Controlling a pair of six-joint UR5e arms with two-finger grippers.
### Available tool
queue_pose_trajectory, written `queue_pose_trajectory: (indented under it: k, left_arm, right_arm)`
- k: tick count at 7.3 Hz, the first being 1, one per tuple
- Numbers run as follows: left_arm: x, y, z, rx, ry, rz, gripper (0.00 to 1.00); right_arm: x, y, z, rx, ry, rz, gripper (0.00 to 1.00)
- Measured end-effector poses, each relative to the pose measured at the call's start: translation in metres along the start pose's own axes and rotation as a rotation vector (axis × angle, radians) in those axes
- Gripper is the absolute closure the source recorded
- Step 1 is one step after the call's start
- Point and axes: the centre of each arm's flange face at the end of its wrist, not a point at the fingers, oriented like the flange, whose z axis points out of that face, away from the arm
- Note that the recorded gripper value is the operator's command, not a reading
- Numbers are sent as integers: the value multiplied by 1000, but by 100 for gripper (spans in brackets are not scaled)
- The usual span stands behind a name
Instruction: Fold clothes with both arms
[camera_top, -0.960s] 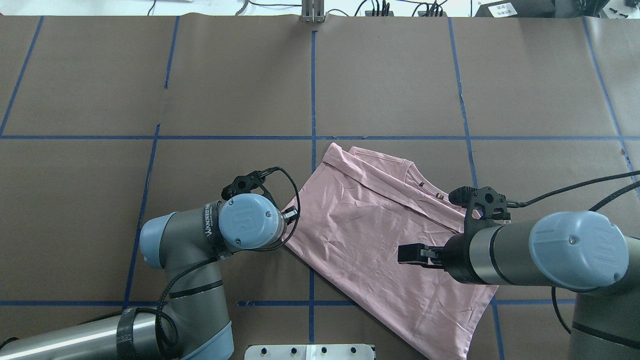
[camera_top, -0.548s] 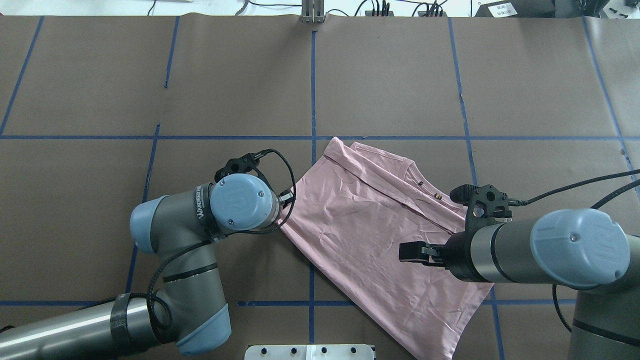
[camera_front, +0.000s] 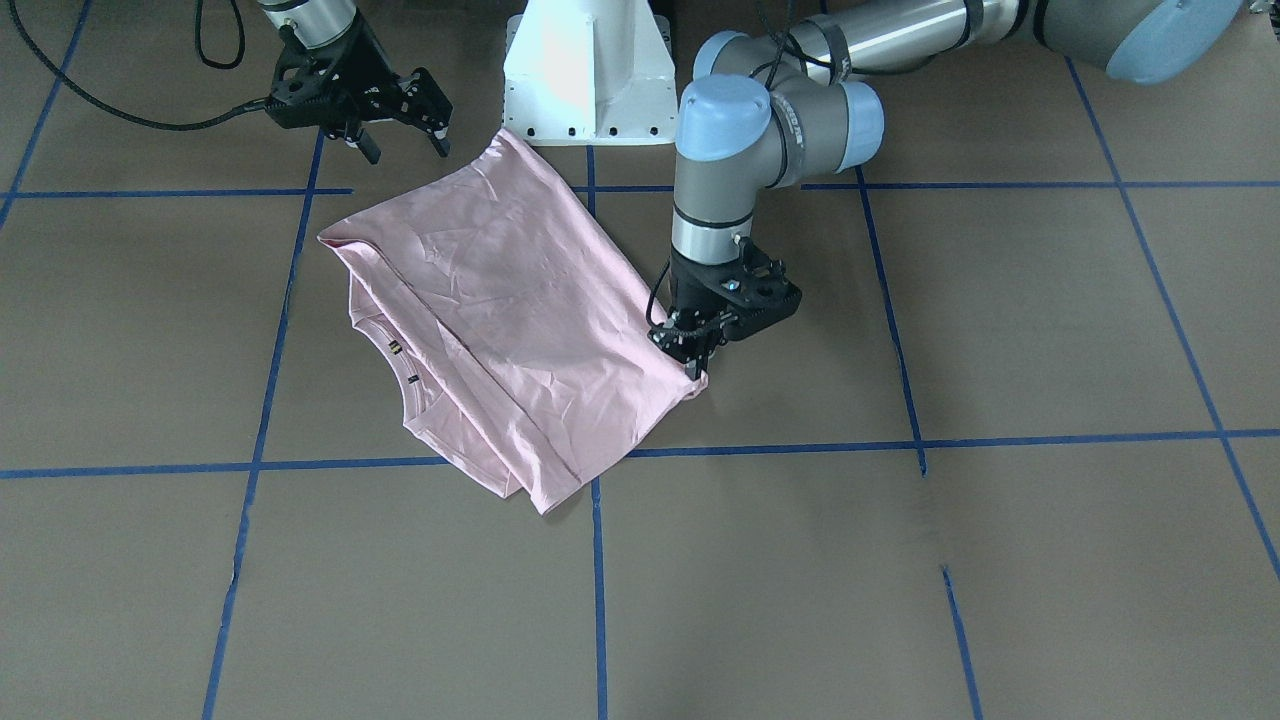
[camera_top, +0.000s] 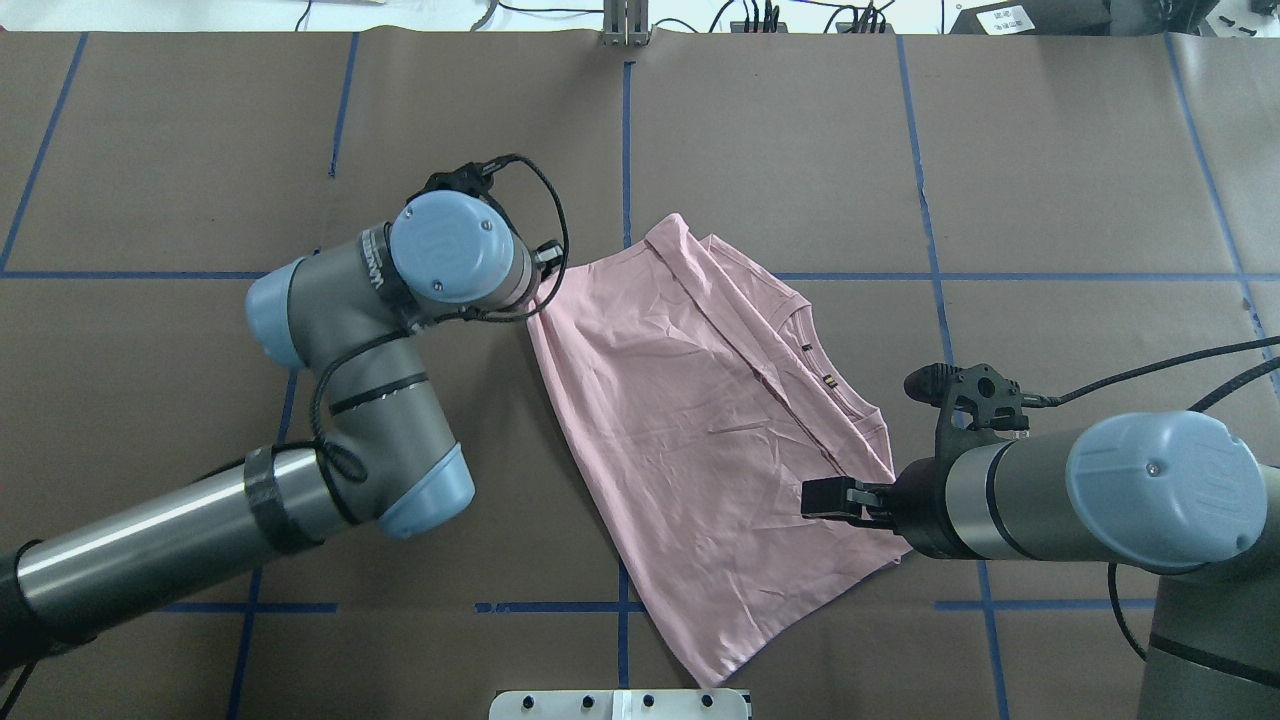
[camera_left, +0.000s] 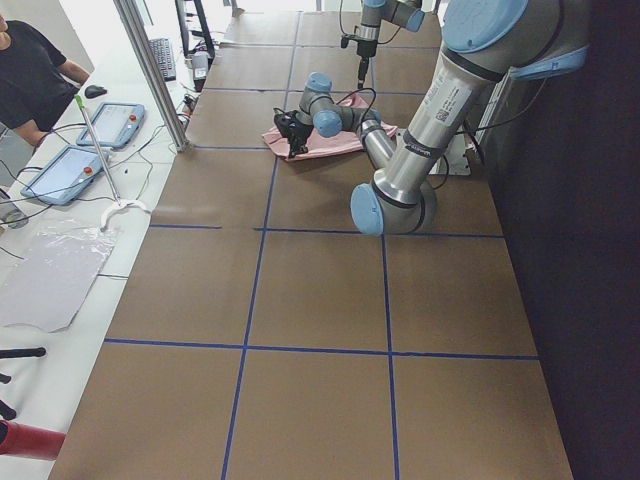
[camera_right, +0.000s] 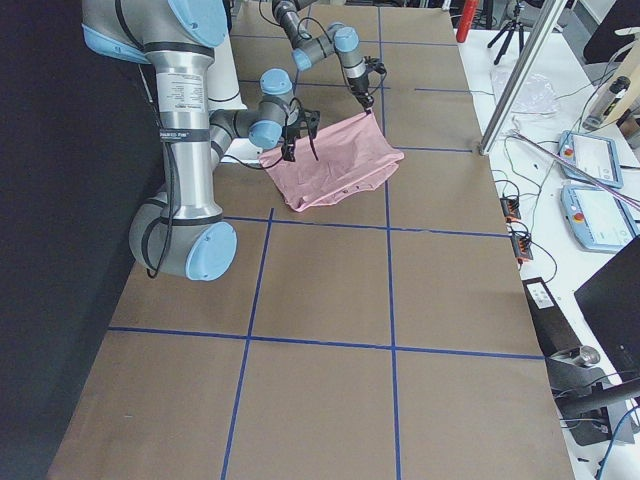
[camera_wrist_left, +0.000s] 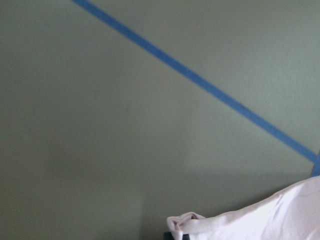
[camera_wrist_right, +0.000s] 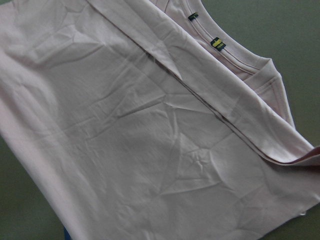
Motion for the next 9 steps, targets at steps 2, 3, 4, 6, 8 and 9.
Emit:
queue_pose_trajectory:
  k: [2, 3, 4, 6, 8, 9]
  left_arm:
    - [38, -75, 41, 73, 63, 65, 100]
    - [50, -98, 54, 97, 88, 101, 100]
    - [52, -111, 70, 124, 108, 124, 100]
    - [51, -122, 93, 163, 149, 152, 0]
    - [53, -123, 98, 166, 166, 174, 0]
    - [52, -121, 93, 159, 176, 175, 0]
  right_arm:
    - [1, -2, -1, 3, 0, 3, 0]
    - [1, -3, -1, 4, 0, 4, 0]
    - [0, -3, -2, 4, -2, 3, 0]
    - [0, -3, -1, 4, -2, 3, 0]
    - [2, -3, 0, 4, 4, 5, 0]
    - [2, -3, 0, 6, 4, 5, 0]
